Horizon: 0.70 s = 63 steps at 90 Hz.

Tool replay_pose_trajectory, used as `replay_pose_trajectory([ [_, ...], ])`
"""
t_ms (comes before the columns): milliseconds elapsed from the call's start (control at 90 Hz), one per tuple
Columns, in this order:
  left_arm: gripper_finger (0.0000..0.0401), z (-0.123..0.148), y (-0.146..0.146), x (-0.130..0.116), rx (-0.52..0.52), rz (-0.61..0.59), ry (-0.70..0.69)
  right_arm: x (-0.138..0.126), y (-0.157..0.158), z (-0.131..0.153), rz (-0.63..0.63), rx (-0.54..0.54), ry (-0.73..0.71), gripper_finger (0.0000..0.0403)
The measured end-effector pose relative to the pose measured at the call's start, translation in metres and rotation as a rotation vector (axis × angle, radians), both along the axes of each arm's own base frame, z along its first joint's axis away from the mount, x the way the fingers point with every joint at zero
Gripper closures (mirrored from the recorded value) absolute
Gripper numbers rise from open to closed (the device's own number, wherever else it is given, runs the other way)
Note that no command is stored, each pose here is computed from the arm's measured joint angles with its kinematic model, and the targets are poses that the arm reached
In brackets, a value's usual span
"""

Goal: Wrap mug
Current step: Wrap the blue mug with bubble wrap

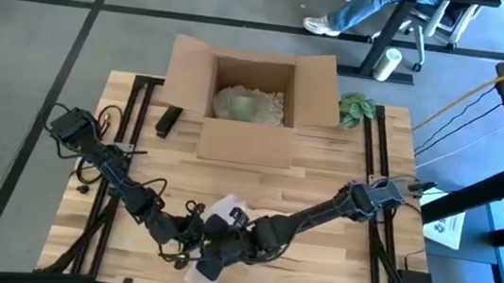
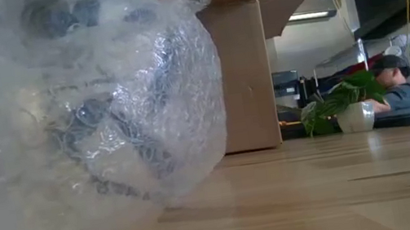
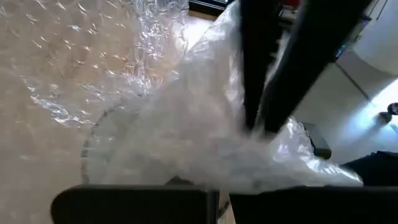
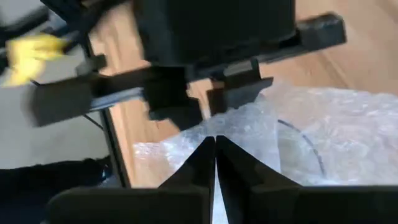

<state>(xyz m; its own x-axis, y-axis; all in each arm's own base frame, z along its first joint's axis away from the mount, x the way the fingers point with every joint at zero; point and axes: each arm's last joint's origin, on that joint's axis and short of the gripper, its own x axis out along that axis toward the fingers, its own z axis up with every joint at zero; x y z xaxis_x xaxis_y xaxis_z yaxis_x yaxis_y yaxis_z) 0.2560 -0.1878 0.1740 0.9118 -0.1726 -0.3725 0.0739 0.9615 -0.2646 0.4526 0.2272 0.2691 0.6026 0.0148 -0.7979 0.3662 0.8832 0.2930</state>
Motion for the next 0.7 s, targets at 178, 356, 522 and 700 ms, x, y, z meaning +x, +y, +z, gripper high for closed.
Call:
replay_pose_trajectory([
  [178, 0.0401, 0.003, -0.005, -0.003, 0.018, -0.027, -0.034, -0.004, -0.007, -0.017, -0.064, -0.003, 0.112, 0.0403],
  [356, 0.0401, 0.027, -0.011, -0.017, 0.021, -0.059, -0.117, -0.001, -0.014, -0.028, -0.073, 0.035, 0.151, 0.0403],
  [522, 0.0401, 0.047, -0.016, -0.043, 0.057, -0.062, -0.115, 0.007, -0.021, -0.037, -0.071, 0.125, 0.155, 0.0403],
  [700, 0.0401, 0.033, -0.017, -0.068, 0.121, 0.05, 0.026, 0.013, -0.029, -0.043, -0.069, 0.174, 0.156, 0.0403],
])
